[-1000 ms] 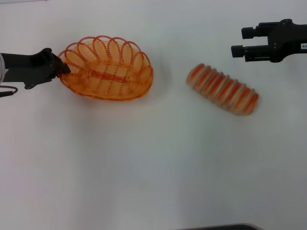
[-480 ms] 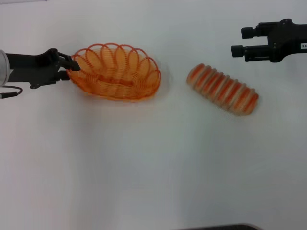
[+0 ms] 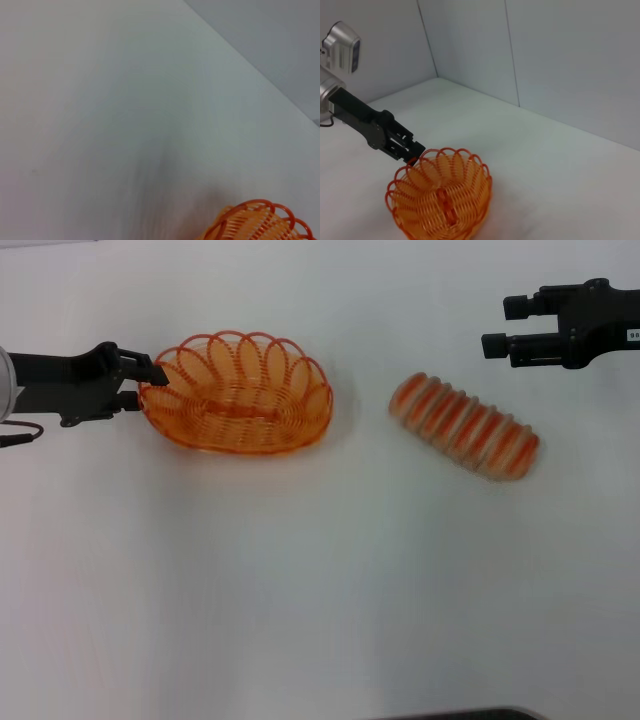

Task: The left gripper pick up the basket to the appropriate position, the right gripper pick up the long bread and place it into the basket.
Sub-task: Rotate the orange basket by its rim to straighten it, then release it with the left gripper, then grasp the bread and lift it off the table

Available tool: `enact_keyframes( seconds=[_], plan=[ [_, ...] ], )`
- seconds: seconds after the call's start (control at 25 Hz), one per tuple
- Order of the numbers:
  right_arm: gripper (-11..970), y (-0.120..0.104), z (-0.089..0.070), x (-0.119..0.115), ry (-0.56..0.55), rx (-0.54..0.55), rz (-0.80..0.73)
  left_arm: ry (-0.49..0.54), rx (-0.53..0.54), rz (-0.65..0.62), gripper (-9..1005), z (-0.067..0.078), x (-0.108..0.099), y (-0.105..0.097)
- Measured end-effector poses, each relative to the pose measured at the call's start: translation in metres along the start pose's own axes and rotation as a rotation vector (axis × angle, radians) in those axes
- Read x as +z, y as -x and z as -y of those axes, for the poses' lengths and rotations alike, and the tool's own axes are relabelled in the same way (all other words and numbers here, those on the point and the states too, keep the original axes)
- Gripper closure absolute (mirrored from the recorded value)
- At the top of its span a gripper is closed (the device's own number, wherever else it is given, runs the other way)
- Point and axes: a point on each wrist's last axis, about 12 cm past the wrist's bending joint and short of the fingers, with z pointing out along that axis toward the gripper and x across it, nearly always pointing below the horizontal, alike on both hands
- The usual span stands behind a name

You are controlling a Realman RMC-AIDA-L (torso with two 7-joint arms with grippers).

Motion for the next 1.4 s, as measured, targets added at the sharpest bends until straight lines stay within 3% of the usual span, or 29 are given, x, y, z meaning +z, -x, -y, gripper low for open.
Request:
enact_keyframes(
  seconds=[0.6, 1.12, 1.4],
  plan=[
    [235, 0.001, -0.001, 0.001, 0.008, -0.001, 0.002, -0.002, 0.094, 0.025, 522, 0.003, -0.001, 0.005],
    [234, 0.000, -0.001, 0.001, 0.002, 0.002, 0.003, 0.007, 0.334, 0.108, 520, 0.019, -0.017, 0.024],
    [234, 0.000, 0.000, 0.002, -0.001, 0.012, 0.006, -0.052, 0.521, 0.166, 519, 0.029, -0.023, 0.027]
  ],
)
